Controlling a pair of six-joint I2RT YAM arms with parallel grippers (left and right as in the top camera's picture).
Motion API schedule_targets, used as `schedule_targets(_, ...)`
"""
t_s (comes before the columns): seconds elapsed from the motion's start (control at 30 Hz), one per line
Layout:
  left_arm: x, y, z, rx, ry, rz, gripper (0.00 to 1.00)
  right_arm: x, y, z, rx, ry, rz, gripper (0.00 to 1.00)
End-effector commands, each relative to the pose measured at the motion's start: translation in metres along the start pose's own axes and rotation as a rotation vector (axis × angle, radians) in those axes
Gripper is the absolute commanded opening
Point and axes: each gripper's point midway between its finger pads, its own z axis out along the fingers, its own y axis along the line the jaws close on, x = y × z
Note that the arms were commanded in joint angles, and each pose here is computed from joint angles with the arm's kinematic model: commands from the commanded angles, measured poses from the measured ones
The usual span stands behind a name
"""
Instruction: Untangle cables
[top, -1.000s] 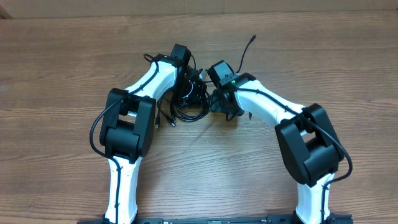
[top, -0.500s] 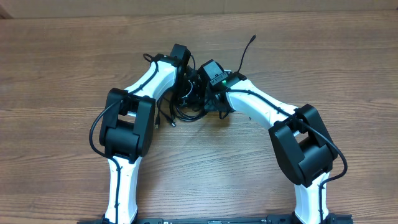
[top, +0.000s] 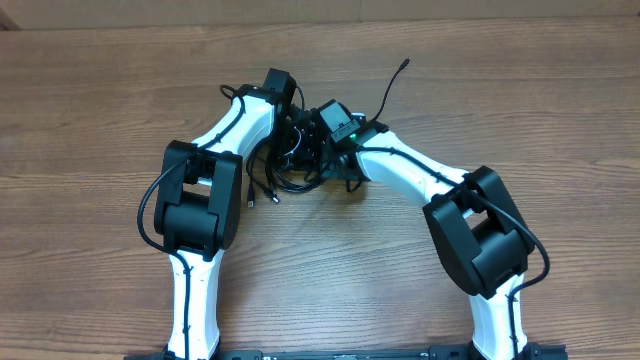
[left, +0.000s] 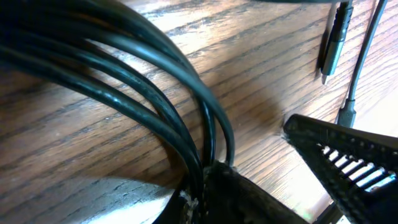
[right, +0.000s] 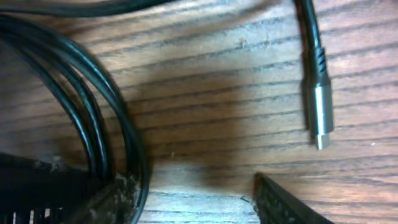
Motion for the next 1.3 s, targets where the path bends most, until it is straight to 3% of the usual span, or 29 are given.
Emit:
schedule_targets(0.0, 0.015, 0.071, 0.028, -0.232, 0.065, -0.057, 0.04, 0.005, 0.002, 0.009, 0.011, 0.011, -0.015, 0.63)
schedule_targets(0.5, 0.014, 0.083, 0.02, -0.23, 0.062, -0.096, 0.05, 0.024, -0.042, 0.004, 0.22, 0.067, -0.046, 0.65)
schedule_targets(1.1, 0.008, 0.133, -0.019, -0.183, 0.01, -0.281, 0.09, 0.057, -0.071, -0.006, 0.268, 0.266, -0.032, 0.68)
schedule_targets(1.27, 0.008, 0.15, -0.031, -0.175, -0.006, -0.331, 0.09, 0.069, -0.099, -0.016, 0.334, 0.362, -0.034, 0.7)
